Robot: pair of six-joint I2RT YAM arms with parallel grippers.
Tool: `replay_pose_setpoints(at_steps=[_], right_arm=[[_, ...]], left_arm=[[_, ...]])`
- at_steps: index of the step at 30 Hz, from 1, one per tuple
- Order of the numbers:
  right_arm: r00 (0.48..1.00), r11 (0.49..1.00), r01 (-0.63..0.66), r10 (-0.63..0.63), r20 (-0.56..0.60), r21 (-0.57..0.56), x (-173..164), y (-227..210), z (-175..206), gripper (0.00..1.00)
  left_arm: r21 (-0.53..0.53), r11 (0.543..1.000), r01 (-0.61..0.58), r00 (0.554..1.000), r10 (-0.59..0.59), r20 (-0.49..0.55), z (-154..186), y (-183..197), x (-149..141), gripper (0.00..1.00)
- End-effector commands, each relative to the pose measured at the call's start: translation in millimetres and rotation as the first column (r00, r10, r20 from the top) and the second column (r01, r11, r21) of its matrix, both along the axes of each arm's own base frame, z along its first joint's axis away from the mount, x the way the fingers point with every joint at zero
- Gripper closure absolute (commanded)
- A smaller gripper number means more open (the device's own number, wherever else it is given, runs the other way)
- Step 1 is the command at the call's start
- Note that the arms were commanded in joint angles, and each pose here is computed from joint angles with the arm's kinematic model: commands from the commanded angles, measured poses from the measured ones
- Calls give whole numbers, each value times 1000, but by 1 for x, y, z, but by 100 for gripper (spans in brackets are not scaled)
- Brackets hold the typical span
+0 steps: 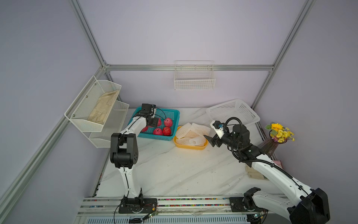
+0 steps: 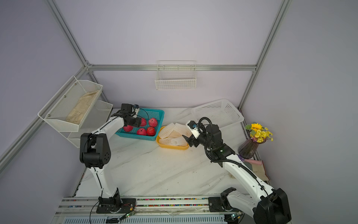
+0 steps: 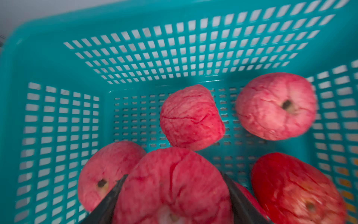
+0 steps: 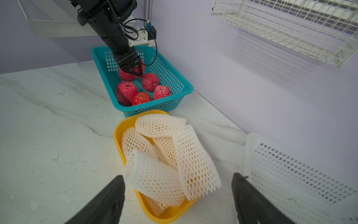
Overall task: Remove foam nets from apples
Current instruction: Place the apple in the basket.
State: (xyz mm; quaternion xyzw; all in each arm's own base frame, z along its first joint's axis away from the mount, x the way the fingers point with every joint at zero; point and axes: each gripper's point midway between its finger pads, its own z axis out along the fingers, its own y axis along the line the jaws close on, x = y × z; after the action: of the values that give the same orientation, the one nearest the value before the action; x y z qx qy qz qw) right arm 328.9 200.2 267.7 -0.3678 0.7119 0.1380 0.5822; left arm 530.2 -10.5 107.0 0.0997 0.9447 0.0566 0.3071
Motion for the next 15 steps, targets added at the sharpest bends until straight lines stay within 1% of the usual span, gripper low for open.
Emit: replay_pose_setpoints(at_steps=[1, 4, 7, 10, 12, 14, 15], right_arm=[[1000, 1000, 7, -7, -20, 2, 2, 0, -9, 13], [999, 1000, 11, -11, -35, -11, 5, 0, -16, 13], [999, 1000, 14, -14, -47, -13, 8, 1, -21, 13], [999, 1000, 17, -18, -44, -16, 12, 2, -22, 13], [999, 1000, 16, -17, -47, -20, 13, 3, -23, 12], [999, 1000, 17, -18, -50, -22, 14, 3, -22, 12], [998, 1000, 19, -20, -51, -21, 14, 3, -22, 12]], left_arm=[[5, 1000, -28, 997, 28, 79, 27, 7, 26, 51], [-2, 999, -38, 998, 38, 49, 13, 9, 29, 51], [-23, 999, -39, 999, 39, 6, -3, 6, 25, 51], [-55, 998, -38, 999, 37, -18, -12, 1, 20, 50], [-63, 997, -42, 999, 40, -22, -14, 0, 18, 46], [-64, 997, -46, 999, 45, -15, -11, 1, 18, 40], [-59, 997, -45, 999, 45, -8, -7, 1, 18, 36]])
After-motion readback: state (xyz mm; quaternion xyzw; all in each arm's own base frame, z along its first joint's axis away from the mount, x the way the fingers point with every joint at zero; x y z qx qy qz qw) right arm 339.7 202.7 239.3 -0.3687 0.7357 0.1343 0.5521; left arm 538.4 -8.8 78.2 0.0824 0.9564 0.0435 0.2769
